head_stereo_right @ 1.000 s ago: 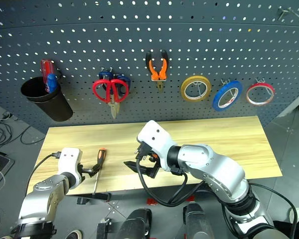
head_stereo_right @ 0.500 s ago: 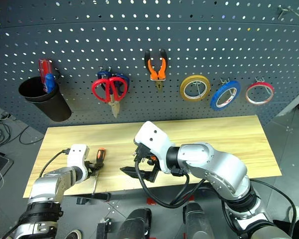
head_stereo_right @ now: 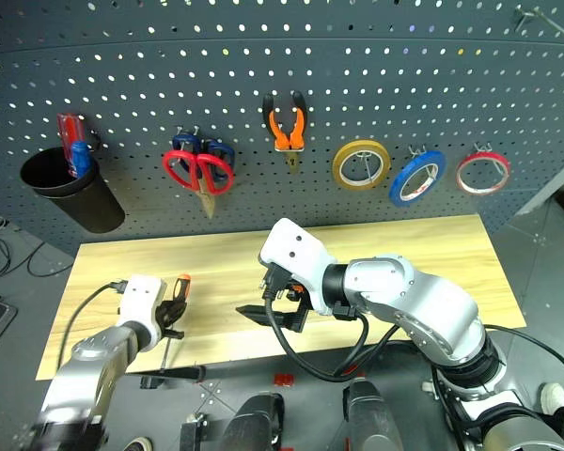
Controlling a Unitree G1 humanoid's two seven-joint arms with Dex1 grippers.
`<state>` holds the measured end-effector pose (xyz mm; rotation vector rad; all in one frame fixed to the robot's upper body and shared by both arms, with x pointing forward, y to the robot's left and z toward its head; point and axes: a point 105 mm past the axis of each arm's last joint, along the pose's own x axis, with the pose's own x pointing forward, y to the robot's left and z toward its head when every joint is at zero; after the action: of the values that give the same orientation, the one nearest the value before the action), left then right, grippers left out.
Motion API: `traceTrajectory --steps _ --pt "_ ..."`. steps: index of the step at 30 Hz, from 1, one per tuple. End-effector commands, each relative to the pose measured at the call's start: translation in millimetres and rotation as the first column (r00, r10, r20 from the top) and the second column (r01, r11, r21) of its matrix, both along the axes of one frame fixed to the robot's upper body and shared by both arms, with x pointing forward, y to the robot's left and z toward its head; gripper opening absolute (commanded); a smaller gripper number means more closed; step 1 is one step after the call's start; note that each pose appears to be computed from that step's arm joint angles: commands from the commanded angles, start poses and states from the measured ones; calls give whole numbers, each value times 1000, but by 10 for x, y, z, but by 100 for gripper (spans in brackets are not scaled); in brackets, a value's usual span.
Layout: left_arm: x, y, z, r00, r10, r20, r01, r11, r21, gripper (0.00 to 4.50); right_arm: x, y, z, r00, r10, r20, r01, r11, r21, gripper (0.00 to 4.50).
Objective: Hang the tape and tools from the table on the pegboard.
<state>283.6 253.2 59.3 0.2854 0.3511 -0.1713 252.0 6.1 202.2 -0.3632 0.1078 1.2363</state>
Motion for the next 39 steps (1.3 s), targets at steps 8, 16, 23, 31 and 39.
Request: traceTrajectory --steps 8,16,23,31,39 --pt "-51 -288 1710 771 -128 624 26 985 169 67 160 -107 520 991 -18 130 1 992 125 450" --pt "72 162 2839 551 27 834 -110 993 41 67 254 -143 617 988 -40 148 17 987 157 450" --pt "182 423 2833 554 60 830 -169 985 41 67 295 -137 700 984 -55 171 24 984 178 450" --pt "352 568 2604 533 90 841 -219 975 35 67 295 -102 758 982 -51 182 13 978 207 450" --pt "340 702 2450 528 172 832 -255 966 -37 67 292 -98 768 982 -50 183 10 977 215 450"
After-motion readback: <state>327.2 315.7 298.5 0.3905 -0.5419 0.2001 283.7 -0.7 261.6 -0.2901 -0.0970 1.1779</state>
